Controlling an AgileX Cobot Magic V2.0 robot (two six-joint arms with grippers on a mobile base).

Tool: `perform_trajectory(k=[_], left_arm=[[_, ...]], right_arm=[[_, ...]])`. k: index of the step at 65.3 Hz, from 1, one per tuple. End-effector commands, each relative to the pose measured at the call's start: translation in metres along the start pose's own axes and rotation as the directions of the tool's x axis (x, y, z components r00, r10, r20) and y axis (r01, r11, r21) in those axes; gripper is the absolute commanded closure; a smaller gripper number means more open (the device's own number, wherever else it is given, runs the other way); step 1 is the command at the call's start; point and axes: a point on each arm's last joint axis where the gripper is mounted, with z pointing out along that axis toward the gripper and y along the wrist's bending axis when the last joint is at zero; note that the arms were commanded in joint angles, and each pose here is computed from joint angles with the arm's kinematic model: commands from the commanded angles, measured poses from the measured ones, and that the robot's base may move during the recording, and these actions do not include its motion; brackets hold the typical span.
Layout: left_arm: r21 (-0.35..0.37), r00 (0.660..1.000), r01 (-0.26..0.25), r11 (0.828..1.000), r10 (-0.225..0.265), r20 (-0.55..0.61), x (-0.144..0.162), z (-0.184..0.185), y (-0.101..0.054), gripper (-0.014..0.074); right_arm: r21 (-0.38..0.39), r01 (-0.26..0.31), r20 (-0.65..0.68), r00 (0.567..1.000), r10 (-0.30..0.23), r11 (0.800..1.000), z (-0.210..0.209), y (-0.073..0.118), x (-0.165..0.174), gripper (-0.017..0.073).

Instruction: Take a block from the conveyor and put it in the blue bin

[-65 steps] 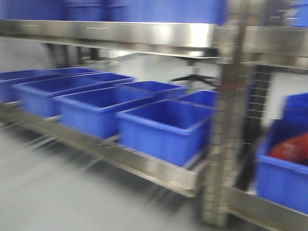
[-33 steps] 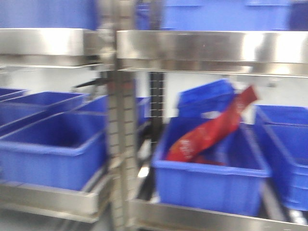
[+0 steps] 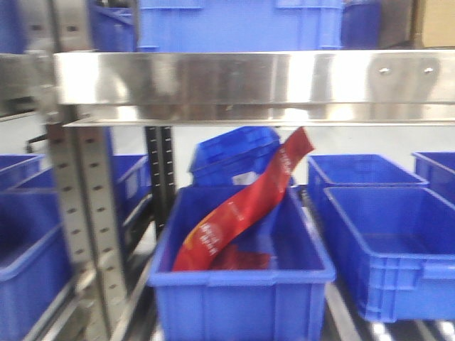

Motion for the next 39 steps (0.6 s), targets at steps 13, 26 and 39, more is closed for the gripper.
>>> perform_trajectory(k=[13,26,39], left_arm=[[-0.001,1.000,0.007,1.000,-0.007,0.025,-0.0020,-0.0012,0.0000,0.0704],[-0.001,1.000,0.007,1.000,-0.007,0.025,-0.0020,-0.0012,0.0000,0.0704],[-0.001,1.000,0.007,1.000,-0.007,0.025,-0.0020,-0.0012,0.0000,0.0704]], right_arm=[[0.005,0.000,0.025,1.000,0.000,1.000,-0.0001,-0.0004,-0.0013,0.0721],[0.005,0.000,0.025,1.000,0.000,1.000,-0.0001,-0.0004,-0.0013,0.0721],[0.005,0.000,0.025,1.000,0.000,1.000,-0.0001,-0.0004,-0.0013,0.0721]])
